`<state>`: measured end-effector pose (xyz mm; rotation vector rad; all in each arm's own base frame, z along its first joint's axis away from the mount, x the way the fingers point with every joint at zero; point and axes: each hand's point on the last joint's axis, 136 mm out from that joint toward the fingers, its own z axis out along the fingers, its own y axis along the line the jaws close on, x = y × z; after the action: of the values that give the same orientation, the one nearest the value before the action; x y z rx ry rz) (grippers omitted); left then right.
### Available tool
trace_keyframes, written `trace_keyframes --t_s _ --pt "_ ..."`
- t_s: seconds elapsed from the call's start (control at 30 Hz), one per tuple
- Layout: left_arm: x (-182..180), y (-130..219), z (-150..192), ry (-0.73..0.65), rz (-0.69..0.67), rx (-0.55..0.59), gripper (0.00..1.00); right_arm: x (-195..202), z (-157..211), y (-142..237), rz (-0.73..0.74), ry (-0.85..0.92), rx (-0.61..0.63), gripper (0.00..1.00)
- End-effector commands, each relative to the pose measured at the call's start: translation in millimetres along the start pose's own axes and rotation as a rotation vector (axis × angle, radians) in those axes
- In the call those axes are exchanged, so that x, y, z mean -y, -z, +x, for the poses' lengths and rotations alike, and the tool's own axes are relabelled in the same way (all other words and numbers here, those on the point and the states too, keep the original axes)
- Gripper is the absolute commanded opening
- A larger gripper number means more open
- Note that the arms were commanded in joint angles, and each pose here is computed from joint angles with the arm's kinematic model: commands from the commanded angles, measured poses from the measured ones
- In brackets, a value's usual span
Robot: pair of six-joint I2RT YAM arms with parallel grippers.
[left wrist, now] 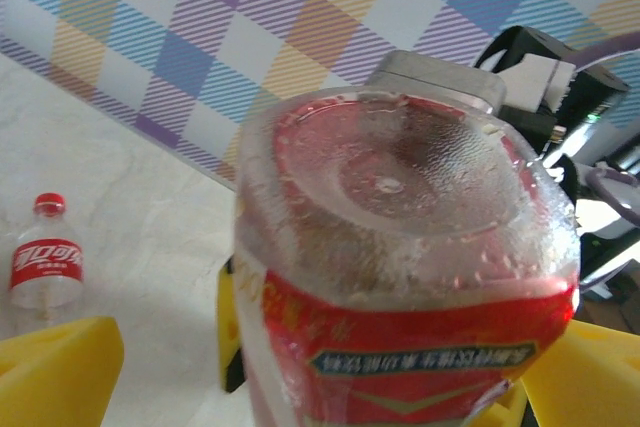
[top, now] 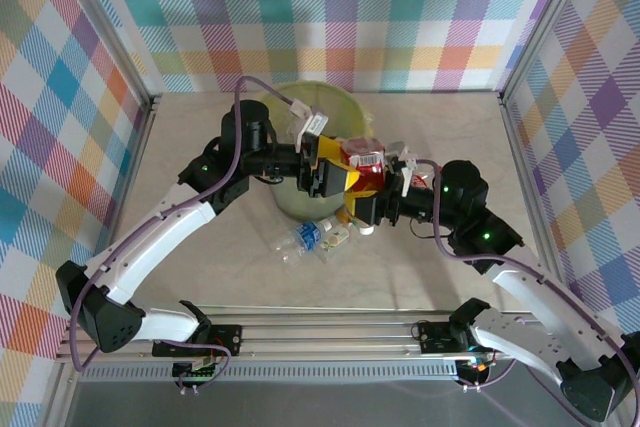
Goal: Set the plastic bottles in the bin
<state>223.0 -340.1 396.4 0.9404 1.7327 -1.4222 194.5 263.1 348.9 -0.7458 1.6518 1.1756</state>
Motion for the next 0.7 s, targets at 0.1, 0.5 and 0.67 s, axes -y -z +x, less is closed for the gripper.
trace_keyframes --t_s 0.1,0.5,0.67 --pt "26.0 -9.5 -16.2 -0.040 0.109 0.023 0.98 -15.1 -21.5 -4.1 -0.073 0.035 0.049 0.60" --pt "20.5 -10.1 -20.7 -0.022 0.065 0.045 0.57 -6.7 -15.2 -5.5 -0.032 0.024 0.034 0.65" --pt "17.4 -6.0 -26.2 -0.028 0.024 0.068 0.54 -0.6 -10.1 -1.7 0.012 0.017 0.025 0.83"
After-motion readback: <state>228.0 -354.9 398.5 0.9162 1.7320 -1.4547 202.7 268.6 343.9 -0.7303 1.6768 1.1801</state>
